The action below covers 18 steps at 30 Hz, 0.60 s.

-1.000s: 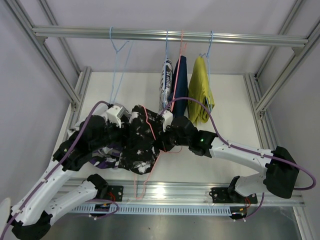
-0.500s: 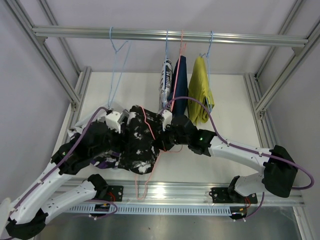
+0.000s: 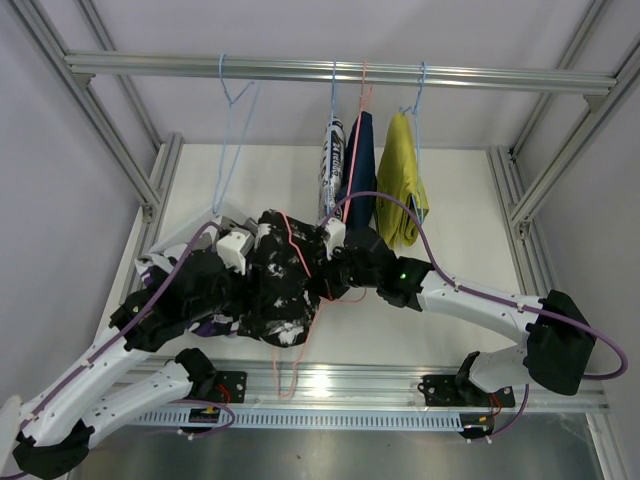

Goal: Remove the trousers from the hanger

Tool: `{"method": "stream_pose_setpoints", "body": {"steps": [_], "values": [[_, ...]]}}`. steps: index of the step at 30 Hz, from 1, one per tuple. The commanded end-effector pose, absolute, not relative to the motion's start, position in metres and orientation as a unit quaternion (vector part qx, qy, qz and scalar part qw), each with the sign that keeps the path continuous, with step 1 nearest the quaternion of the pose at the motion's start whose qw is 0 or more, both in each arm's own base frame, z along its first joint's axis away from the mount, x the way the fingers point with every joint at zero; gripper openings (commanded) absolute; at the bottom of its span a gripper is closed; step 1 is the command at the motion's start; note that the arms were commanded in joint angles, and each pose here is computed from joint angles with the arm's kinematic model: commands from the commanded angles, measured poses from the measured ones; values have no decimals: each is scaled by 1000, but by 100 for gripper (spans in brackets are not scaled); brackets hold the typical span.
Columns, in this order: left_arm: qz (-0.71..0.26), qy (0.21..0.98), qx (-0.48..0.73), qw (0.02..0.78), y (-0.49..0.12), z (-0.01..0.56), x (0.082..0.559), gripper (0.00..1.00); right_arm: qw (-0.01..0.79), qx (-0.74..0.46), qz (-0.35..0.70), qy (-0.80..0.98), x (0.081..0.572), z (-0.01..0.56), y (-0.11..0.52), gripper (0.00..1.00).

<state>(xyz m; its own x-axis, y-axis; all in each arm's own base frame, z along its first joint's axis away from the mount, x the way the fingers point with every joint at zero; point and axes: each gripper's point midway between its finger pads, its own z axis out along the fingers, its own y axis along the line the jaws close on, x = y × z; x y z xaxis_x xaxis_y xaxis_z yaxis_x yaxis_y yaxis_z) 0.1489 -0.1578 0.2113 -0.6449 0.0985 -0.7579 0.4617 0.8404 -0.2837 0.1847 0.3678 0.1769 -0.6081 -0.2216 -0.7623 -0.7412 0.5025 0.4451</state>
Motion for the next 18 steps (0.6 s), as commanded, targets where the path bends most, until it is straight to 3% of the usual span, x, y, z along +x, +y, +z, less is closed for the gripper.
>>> {"method": "stream_pose_setpoints", "body": {"steps": [1,3,7,12,13,18], "values": [[-272,873,172,365,-176,208,138,66,380,-291,437,762,200,220,383,0],[-276,873,172,365,-177,209,137,59,377,-292,436,763,200,217,384,0],[-298,865,180,360,-183,213,131,30,376,-290,436,765,201,214,384,0],[-335,849,193,361,-193,223,124,15,375,-288,438,764,201,214,383,0],[-334,848,191,363,-193,224,125,4,376,-288,438,764,201,214,382,0],[-361,828,199,380,-197,248,122,1,377,-283,432,769,202,212,377,0]]}}
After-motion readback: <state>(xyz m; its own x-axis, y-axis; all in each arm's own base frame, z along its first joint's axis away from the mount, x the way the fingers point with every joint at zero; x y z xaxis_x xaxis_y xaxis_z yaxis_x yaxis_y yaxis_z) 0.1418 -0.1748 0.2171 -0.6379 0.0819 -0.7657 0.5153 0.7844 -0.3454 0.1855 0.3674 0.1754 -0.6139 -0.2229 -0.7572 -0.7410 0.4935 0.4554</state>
